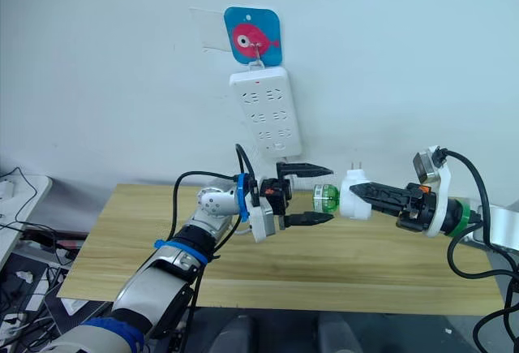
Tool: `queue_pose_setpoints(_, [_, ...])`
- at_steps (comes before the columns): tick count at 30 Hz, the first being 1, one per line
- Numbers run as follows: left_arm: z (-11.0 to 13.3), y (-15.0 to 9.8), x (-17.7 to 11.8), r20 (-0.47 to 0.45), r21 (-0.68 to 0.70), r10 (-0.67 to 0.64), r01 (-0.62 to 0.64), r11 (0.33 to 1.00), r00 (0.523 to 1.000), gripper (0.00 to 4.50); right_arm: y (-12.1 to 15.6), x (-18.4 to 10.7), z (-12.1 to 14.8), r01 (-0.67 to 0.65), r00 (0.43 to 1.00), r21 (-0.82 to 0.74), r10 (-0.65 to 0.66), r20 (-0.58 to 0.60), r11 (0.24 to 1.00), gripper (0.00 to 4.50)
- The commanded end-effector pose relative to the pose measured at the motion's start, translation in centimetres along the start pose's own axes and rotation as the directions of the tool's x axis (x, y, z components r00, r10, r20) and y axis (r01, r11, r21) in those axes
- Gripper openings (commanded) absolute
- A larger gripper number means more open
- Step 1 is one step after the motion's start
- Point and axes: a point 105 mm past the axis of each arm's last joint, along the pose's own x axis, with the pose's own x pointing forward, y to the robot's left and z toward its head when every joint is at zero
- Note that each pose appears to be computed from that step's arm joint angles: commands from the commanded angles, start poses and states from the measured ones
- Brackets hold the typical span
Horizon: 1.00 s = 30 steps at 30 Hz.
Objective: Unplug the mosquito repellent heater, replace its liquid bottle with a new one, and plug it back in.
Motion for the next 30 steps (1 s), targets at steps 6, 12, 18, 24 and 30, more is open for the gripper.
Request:
queue_pose_setpoints(6, [0.7,0.3,0.2,0.047,0.008,0.007,-0.007,1.000,0.999,2.25,1.3,0.0,0.1,-0.044,0.999,-0.034,0.044,-0.015,0.998,2.95])
queue_pose_setpoints(12, [-1.2,0.3,0.4,0.012,-0.715,0.033,-0.014,0.699,0.999,2.25,1.3,-0.3,-0.3,-0.014,0.998,-0.045,0.011,-0.055,0.999,2.95])
queue_pose_setpoints(18, [-1.5,-0.8,0.2,-0.040,-0.996,-0.116,-0.048,-0.073,0.993,2.25,1.6,-0.3,-0.8,0.001,0.996,-0.062,-0.006,-0.092,0.998,2.95])
queue_pose_setpoints(24, [-0.2,0.0,-0.2,0.037,-0.808,-0.115,-0.038,-0.589,0.993,2.25,1.5,-0.2,-1.6,0.019,0.992,-0.067,-0.027,-0.126,0.998,2.95])
queue_pose_setpoints(30, [-0.3,-0.9,-0.2,0.010,-0.768,-0.164,-0.097,-0.633,0.986,3.57,1.3,0.1,-1.4,0.021,0.995,-0.073,-0.028,-0.096,0.997,2.95])
